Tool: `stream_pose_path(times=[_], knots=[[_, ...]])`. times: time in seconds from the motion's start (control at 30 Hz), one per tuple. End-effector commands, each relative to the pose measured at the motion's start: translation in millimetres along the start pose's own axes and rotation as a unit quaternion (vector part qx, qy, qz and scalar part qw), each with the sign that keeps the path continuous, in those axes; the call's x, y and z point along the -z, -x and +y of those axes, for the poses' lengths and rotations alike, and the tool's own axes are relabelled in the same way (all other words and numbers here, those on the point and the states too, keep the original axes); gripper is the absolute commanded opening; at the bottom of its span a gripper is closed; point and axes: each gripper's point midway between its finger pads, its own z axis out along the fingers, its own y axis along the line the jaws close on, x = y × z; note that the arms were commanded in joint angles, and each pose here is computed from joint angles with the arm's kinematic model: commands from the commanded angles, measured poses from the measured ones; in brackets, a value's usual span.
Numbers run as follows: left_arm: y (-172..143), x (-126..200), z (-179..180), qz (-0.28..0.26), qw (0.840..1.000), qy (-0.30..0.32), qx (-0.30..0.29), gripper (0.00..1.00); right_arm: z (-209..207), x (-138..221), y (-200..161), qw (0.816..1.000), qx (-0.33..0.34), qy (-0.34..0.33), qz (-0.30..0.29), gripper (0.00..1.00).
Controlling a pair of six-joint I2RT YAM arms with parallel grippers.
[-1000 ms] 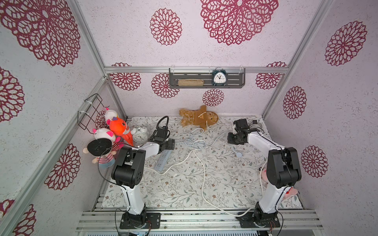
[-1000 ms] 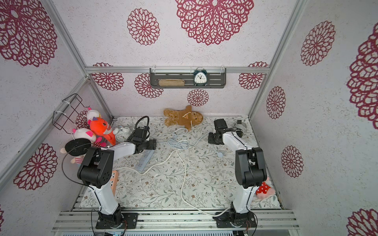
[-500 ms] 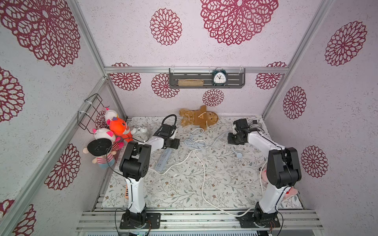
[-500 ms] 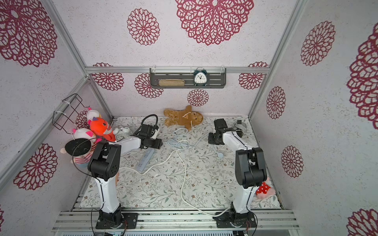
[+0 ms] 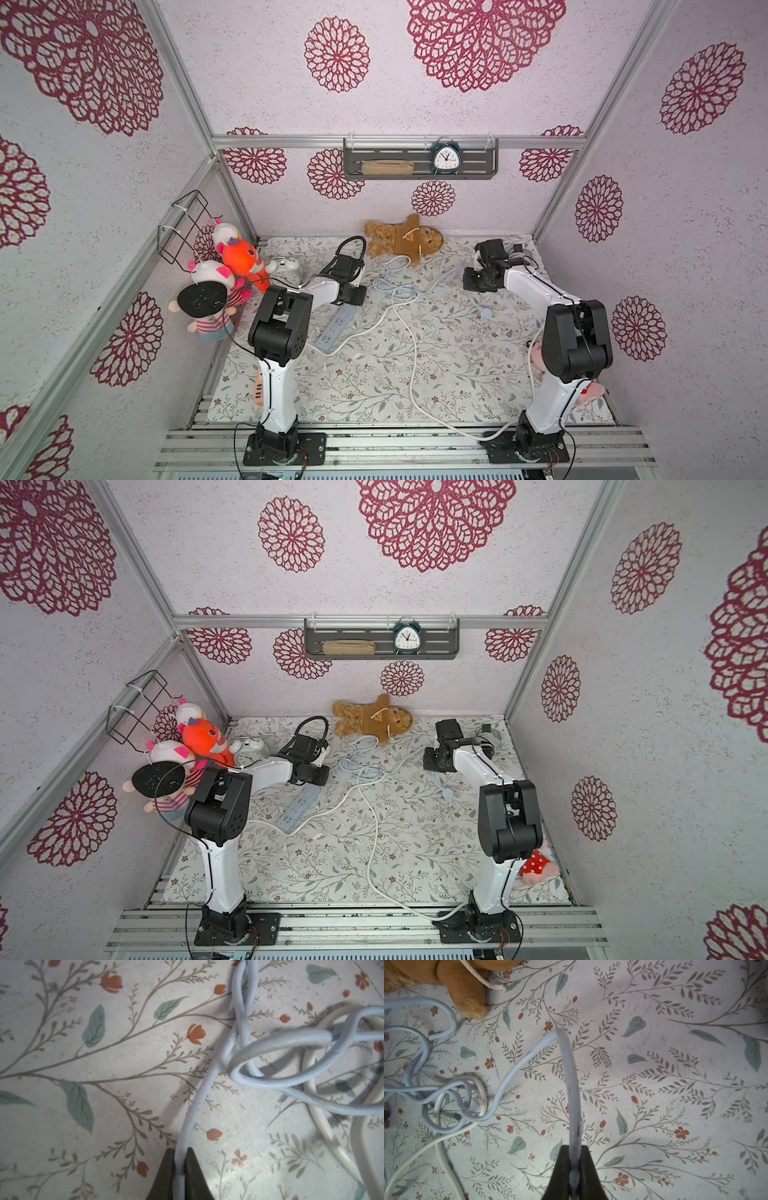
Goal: Unwrap the cord wrapped around the power strip
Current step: Unwrap the power cord at the center of the board.
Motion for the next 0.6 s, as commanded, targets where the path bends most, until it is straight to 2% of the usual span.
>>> stream_pose_path(times=[0.0, 0.13, 0.3, 0.37, 0.57], knots=[[0, 1, 19, 0.003, 0.999, 0.050, 0.006, 0.00, -8, 35, 18, 0.999, -0.002, -0.001, -0.041, 0.00], [2, 14, 40, -0.017, 0.995, 0.084, 0.043, 0.00, -27, 47, 15, 0.998, -0.028, -0.011, -0.047, 0.00], [-3, 30, 66, -0.034, 0.989, 0.102, 0.104, 0.00, -82, 60, -4, 0.991, -0.109, -0.045, -0.056, 0.00], [1, 48, 76, -0.053, 0.984, 0.112, 0.130, 0.00, -109, 64, -18, 0.985, -0.152, -0.062, -0.059, 0.00], [-18, 69, 118, -0.064, 0.959, 0.168, 0.217, 0.00, -166, 66, -70, 0.961, -0.250, -0.098, -0.070, 0.00]])
